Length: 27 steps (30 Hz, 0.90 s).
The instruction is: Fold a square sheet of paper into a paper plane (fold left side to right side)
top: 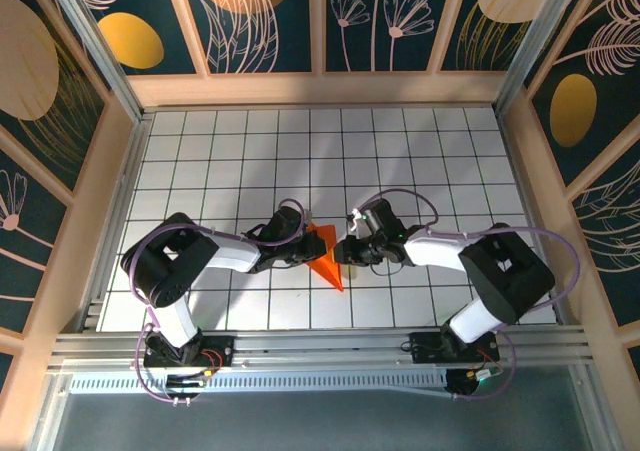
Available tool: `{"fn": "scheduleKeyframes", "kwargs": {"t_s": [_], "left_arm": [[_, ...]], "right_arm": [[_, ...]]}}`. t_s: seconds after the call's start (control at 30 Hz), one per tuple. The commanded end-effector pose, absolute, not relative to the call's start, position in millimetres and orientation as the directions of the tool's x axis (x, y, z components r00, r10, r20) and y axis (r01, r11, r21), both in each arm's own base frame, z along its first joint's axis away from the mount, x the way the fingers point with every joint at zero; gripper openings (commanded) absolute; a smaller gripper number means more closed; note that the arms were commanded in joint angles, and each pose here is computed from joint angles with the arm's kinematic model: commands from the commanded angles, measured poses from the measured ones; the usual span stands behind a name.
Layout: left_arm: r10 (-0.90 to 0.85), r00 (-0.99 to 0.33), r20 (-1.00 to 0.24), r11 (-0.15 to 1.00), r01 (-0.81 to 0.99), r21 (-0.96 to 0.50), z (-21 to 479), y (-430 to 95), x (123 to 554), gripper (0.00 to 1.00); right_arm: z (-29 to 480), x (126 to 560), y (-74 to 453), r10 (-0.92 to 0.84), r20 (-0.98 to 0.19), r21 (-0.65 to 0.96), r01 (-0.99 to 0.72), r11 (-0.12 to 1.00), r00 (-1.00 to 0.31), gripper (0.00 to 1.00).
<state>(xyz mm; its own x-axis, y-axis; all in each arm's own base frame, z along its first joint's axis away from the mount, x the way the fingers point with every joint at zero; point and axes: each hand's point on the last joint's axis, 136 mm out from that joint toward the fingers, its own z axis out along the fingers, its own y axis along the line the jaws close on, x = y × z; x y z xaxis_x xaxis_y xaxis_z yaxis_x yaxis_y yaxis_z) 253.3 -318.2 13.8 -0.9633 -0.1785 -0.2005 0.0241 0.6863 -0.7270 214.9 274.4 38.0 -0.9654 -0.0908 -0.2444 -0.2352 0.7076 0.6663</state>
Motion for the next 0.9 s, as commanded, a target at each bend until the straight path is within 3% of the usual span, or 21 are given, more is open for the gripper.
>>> {"fn": "scheduleKeyframes", "kwargs": {"t_s": [0.0, 0.13, 0.33, 0.53, 0.87], "left_arm": [[-0.171, -0.971, -0.166, 0.769, -0.027, -0.639, -21, -295, 239, 0.00], [-0.168, -0.971, -0.168, 0.771, -0.023, -0.637, -20, -295, 239, 0.00], [-0.171, -0.970, -0.173, 0.772, -0.023, -0.635, -19, -294, 240, 0.00], [-0.172, -0.970, -0.174, 0.773, -0.023, -0.634, -18, -295, 240, 0.00], [-0.170, -0.970, -0.174, 0.773, -0.022, -0.634, -18, -295, 241, 0.00]], "right_arm": [[55, 221, 267, -0.081, -0.280, 0.647, -0.250, 0.720, -0.957, 0.30], [70, 214, 262, -0.100, -0.297, 0.658, -0.280, 0.699, -0.950, 0.31], [85, 179, 276, -0.167, -0.259, 0.748, -0.307, 0.589, -0.951, 0.00], [73, 152, 292, -0.218, -0.210, 0.786, -0.297, 0.543, -0.953, 0.00], [46, 140, 292, -0.217, -0.173, 0.773, -0.269, 0.575, -0.961, 0.00]]}}
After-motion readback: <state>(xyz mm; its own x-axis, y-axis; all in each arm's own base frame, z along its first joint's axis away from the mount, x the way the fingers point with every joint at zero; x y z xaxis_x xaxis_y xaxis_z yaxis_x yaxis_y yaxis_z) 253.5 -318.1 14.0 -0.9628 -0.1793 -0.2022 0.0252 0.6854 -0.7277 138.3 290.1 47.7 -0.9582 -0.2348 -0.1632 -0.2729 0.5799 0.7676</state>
